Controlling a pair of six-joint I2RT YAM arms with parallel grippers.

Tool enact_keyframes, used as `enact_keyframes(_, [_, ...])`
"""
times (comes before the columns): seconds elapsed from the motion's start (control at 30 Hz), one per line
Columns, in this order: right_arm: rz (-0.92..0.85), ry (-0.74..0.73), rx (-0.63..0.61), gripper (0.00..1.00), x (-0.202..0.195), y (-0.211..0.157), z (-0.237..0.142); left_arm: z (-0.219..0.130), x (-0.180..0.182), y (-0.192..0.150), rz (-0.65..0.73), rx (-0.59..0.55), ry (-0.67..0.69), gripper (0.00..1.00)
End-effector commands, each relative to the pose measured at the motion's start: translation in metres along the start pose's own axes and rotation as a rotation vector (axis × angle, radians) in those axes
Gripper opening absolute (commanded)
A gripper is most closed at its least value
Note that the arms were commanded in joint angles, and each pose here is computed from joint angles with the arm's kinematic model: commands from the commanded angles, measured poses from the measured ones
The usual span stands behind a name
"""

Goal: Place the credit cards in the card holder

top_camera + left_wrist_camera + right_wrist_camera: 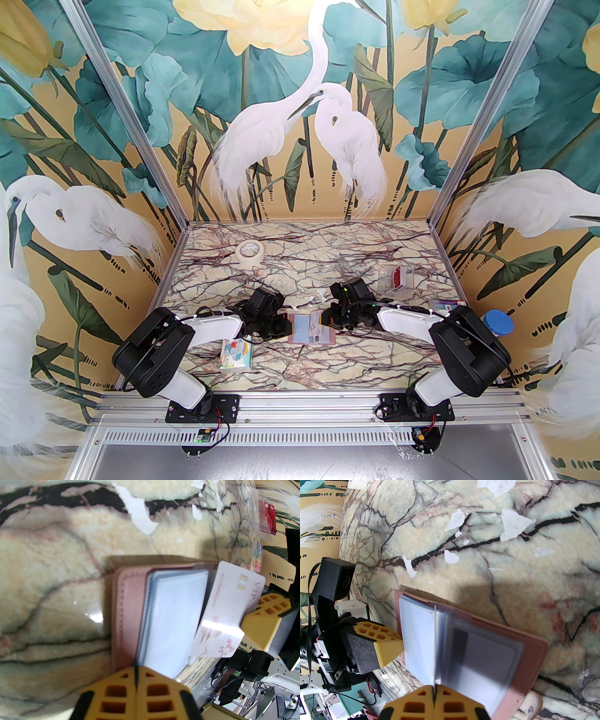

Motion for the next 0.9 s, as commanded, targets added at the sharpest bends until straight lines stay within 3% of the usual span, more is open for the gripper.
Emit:
enact_keyframes(0.0, [0.009,-0.004,0.017,0.00,0.000,-0.004,0.002,0.004,0.005,-0.001,0.007,0.017,0.038,0.00])
enact_keyframes(0.87, [0.026,-0.022,0.063,0.00,-0.006,-0.015,0.010,0.004,0.006,-0.002,0.005,0.010,0.041,0.00])
Point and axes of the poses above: each hand's point on the last joint's axis, 136 mm out from that joint toward the fingers, its own z axis out along the fingers, its own x axis along the line the jaws close on, y = z × x, the point moved 2 cm from there along -z, back along the fingers, and after that the axes turned 12 degrees about z, right-handed, at the moved point
